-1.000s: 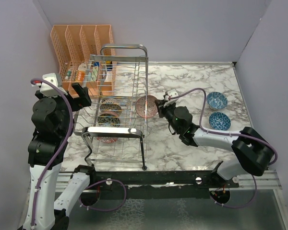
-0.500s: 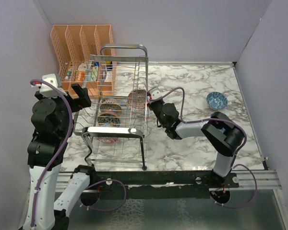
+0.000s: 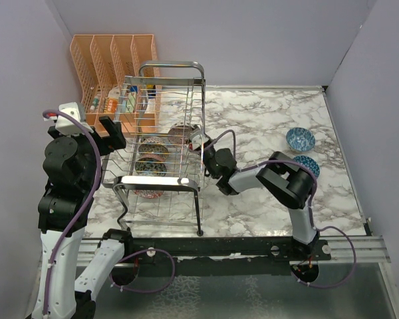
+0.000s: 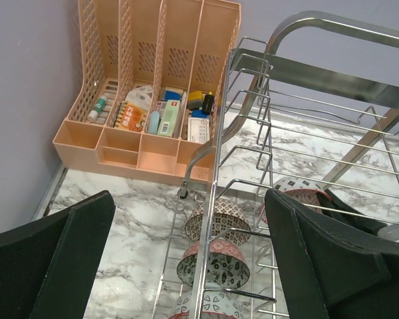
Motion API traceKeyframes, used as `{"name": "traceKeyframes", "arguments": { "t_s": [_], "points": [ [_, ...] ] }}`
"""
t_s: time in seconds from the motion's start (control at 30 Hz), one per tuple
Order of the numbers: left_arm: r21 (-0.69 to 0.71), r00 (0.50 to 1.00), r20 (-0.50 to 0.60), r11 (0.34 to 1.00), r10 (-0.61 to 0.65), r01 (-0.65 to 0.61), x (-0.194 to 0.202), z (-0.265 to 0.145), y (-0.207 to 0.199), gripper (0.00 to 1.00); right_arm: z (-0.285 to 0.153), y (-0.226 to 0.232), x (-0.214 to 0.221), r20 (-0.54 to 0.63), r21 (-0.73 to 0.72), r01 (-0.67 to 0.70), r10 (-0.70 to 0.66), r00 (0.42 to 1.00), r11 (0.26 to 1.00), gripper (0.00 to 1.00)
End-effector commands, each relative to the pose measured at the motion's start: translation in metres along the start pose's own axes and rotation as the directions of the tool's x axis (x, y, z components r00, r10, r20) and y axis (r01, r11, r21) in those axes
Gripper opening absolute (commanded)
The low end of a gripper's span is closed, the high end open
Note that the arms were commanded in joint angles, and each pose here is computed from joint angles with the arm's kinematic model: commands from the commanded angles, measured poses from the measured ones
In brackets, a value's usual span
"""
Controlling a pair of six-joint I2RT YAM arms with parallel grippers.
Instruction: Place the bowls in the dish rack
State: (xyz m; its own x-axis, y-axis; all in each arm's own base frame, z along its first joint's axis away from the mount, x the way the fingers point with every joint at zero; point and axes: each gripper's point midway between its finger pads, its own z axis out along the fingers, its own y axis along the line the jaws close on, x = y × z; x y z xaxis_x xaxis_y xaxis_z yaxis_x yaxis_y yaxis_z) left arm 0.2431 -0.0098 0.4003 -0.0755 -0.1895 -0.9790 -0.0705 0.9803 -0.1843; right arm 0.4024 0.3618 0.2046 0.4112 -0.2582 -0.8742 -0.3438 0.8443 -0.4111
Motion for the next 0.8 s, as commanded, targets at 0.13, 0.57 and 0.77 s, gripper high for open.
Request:
{"name": "traceKeyframes", "arguments": {
  "t_s": [0.13,0.57,0.77],
  "points": [
    [-0.02,0.999,0.026,1.0,0.02,-0.019,-0.006,-0.003,0.004,0.99,-0.002,-0.009,-0.016,0.103,0.174,0.203,-0.223,0.969,0.964,0.01],
    [-0.025,1.0,0.014,0.999,0.024,-0.024,-0.001,0.0,0.005,0.99,-0.018,-0.008,0.012,0.055,0.195,0.303,-0.319,0.946,0.933,0.01],
    [-0.024,1.0,0.013,0.999,0.024,-0.024,-0.001,0.0,0.005,0.99,-0.023,-0.006,0.019,0.052,0.19,0.33,-0.345,0.937,0.925,0.01]
  ]
}}
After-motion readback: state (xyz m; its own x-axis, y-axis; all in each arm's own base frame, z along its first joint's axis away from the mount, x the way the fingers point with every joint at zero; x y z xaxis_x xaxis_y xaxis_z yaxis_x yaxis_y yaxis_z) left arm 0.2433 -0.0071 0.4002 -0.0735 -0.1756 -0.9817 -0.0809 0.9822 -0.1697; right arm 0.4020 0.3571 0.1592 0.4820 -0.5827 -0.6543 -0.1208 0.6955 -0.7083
